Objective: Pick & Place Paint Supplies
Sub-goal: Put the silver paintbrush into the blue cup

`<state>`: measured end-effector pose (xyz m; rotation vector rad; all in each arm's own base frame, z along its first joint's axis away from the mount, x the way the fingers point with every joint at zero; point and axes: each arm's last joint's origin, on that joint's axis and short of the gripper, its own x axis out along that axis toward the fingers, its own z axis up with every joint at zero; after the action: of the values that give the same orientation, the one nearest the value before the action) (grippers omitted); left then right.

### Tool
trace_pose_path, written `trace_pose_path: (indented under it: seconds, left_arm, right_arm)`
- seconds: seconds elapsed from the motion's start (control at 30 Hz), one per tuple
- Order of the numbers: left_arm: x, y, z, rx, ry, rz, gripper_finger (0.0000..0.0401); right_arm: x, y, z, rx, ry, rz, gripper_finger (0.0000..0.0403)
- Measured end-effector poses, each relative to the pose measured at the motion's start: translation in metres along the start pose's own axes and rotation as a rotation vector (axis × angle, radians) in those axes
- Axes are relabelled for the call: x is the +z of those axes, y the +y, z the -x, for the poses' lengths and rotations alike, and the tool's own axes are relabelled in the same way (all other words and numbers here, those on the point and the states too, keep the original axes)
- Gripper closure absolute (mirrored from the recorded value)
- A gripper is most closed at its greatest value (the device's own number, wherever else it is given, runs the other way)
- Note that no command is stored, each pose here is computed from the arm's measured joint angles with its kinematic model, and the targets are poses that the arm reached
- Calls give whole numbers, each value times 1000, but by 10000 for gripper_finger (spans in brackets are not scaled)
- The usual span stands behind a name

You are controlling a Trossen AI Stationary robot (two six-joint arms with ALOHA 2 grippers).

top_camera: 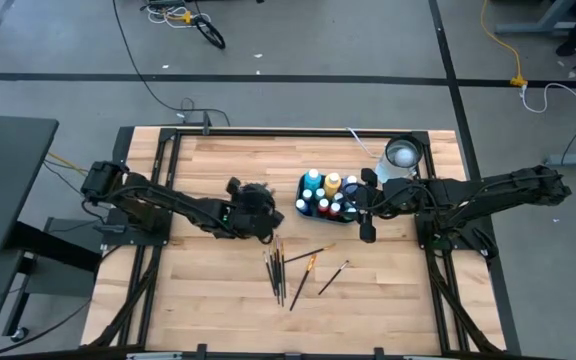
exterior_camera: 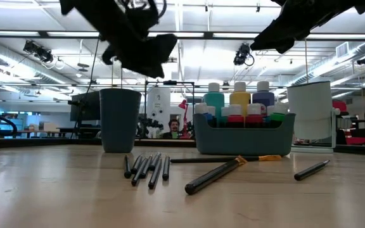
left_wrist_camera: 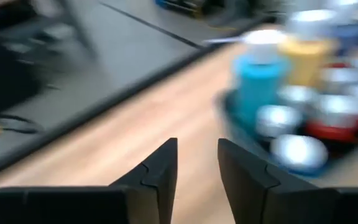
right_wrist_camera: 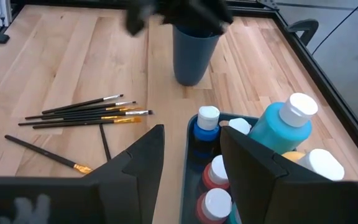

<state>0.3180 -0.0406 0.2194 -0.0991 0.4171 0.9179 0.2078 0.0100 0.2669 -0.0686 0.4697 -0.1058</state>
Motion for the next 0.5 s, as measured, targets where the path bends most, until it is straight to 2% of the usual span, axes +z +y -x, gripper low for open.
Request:
trace_pose_path:
  seconds: [0.17,0.27,0.4,0.5]
  left_arm:
    - [9,-17,17,-215,81,27,270]
    - [5,-24,25,-325,152,57,271]
    - [-1,-32,34,-445,250,107,273]
    - [-6,-36,40,-506,303,85,273]
  right_arm:
    - [0,0,0,0,2,1,241]
    - [0,0,0,0,2,0,241]
    - [0,0,0,0,-2,-1,241]
    - [1,0,0,1,-12,2,241]
